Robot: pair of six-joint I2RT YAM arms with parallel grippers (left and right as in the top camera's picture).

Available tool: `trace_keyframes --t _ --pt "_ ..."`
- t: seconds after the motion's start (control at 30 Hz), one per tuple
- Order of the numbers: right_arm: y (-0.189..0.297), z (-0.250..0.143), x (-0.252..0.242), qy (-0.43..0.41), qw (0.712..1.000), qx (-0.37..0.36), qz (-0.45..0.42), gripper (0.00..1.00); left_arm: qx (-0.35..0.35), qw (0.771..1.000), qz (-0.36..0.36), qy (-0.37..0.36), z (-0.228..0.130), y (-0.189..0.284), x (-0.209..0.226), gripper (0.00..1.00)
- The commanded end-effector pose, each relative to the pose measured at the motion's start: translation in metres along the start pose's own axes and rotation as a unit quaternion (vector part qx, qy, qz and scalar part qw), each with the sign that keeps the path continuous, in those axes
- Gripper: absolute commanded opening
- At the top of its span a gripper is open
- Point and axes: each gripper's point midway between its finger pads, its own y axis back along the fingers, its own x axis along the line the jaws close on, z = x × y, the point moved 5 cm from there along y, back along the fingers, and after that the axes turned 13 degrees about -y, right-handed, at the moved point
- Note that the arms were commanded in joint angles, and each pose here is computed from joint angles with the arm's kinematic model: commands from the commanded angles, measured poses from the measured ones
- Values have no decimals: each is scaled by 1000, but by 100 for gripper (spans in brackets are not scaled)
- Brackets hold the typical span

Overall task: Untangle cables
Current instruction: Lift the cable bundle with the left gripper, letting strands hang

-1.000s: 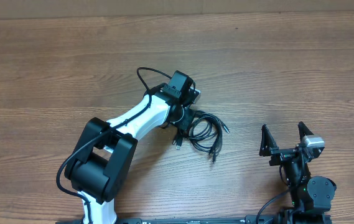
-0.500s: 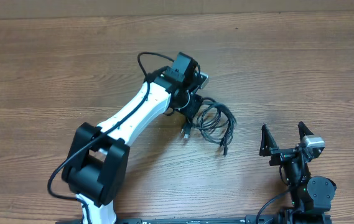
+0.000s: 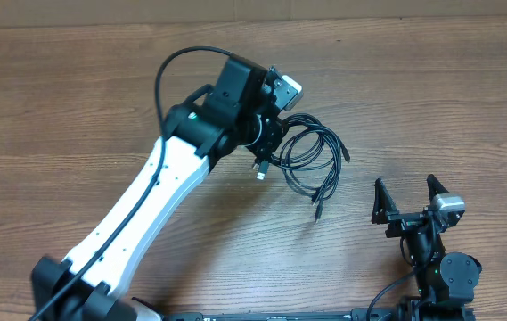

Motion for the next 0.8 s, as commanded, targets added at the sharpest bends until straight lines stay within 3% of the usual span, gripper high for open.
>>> trace_keyframes --t 0.0,0.3,0.53,0.77 --pt "0 -2 -2 -1 1000 -3 -5 100 -37 996 3 -82 14 32 -9 4" --pt "0 -2 -2 -1 1000 -3 -5 100 -34 990 3 -137 8 53 -17 4" --pt "0 2 1 -4 1000 -10 5 100 -99 983 -28 -152 22 80 -34 4" --pt "7 34 20 -114 991 -43 49 100 -147 970 -41 -190 30 104 -47 4"
